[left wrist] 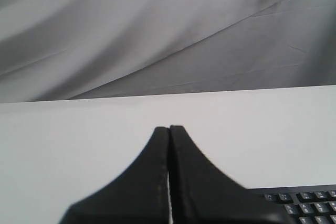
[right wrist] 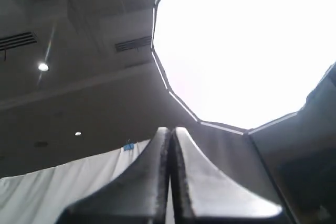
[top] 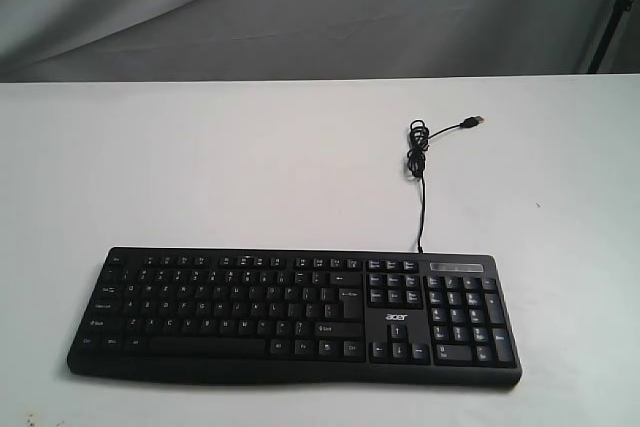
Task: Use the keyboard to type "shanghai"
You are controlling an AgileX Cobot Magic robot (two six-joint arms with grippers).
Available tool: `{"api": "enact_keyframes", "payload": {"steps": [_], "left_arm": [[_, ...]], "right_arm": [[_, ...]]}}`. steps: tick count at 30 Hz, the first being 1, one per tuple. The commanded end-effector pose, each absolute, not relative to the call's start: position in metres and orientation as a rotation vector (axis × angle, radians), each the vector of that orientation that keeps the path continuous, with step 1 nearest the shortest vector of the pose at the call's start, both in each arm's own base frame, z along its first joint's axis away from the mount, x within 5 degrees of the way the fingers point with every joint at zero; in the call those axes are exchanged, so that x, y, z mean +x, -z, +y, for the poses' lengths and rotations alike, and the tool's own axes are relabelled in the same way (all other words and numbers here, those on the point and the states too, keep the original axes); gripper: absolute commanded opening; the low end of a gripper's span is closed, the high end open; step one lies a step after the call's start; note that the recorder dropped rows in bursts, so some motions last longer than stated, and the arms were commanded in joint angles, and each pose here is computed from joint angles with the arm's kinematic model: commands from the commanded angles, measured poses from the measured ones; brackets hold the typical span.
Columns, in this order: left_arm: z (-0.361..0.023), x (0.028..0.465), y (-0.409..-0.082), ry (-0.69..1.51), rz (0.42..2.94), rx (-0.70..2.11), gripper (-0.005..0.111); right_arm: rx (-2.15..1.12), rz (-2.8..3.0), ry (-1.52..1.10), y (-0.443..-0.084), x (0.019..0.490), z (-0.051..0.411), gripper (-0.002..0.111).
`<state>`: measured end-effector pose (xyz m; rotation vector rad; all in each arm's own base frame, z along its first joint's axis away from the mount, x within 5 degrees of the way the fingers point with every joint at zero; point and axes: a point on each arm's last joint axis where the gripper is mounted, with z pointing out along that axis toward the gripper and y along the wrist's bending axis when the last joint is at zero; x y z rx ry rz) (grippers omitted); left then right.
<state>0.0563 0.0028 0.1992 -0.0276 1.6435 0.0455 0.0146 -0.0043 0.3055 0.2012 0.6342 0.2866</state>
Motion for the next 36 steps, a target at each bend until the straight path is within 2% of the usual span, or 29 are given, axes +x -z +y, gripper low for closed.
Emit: {"api": "enact_keyframes", "payload": {"steps": [1, 4, 7, 13, 16, 18, 20, 23, 28, 32, 33, 36], "left_arm": [[0.002, 0.056, -0.199, -0.037, 1.637, -0.026, 0.000], [0.002, 0.056, -0.199, -0.037, 1.637, -0.026, 0.000], [0.002, 0.056, -0.199, -0.037, 1.637, -0.026, 0.000], [0.002, 0.056, -0.199, -0.037, 1.637, -0.026, 0.000], [0.002, 0.056, -0.199, -0.037, 1.637, -0.026, 0.000], [0.002, 0.056, -0.199, -0.037, 1.637, -0.026, 0.000], [0.002, 0.056, -0.199, -0.037, 1.637, -0.026, 0.000], [0.002, 0.056, -0.199, -0.037, 1.637, -0.026, 0.000], [0.002, 0.056, -0.199, -0.037, 1.637, -0.026, 0.000], [0.002, 0.056, -0.199, -0.037, 1.637, -0.026, 0.000], [0.002, 0.056, -0.199, -0.037, 1.637, -0.026, 0.000], [0.002, 0.056, -0.199, -0.037, 1.637, -0.026, 0.000]], "right_arm": [[0.240, 0.909, -0.265, -0.350, 0.030, -0.003, 0.000], [0.307, 1.105, -0.284, -0.384, 0.058, -0.006, 0.000], [0.378, 1.333, -0.265, -0.411, 0.119, -0.014, 0.000], [0.212, 1.281, -0.129, -0.452, 0.172, -0.017, 0.000], [0.115, 1.497, -0.032, -0.460, 0.201, -0.006, 0.000], [-0.063, 1.705, 0.069, -0.462, 0.230, 0.011, 0.000], [-0.373, 1.890, 0.090, -0.455, 0.258, 0.039, 0.000], [-0.917, 1.958, -0.128, -0.425, 0.290, 0.093, 0.000], [-1.128, 1.930, -0.361, -0.381, 0.318, 0.144, 0.000], [-1.303, 1.973, -0.431, -0.329, 0.331, 0.194, 0.000], [-1.372, 1.981, -0.458, -0.301, 0.333, 0.224, 0.000], [-1.506, 1.960, -0.506, -0.260, 0.327, 0.282, 0.000]]}}
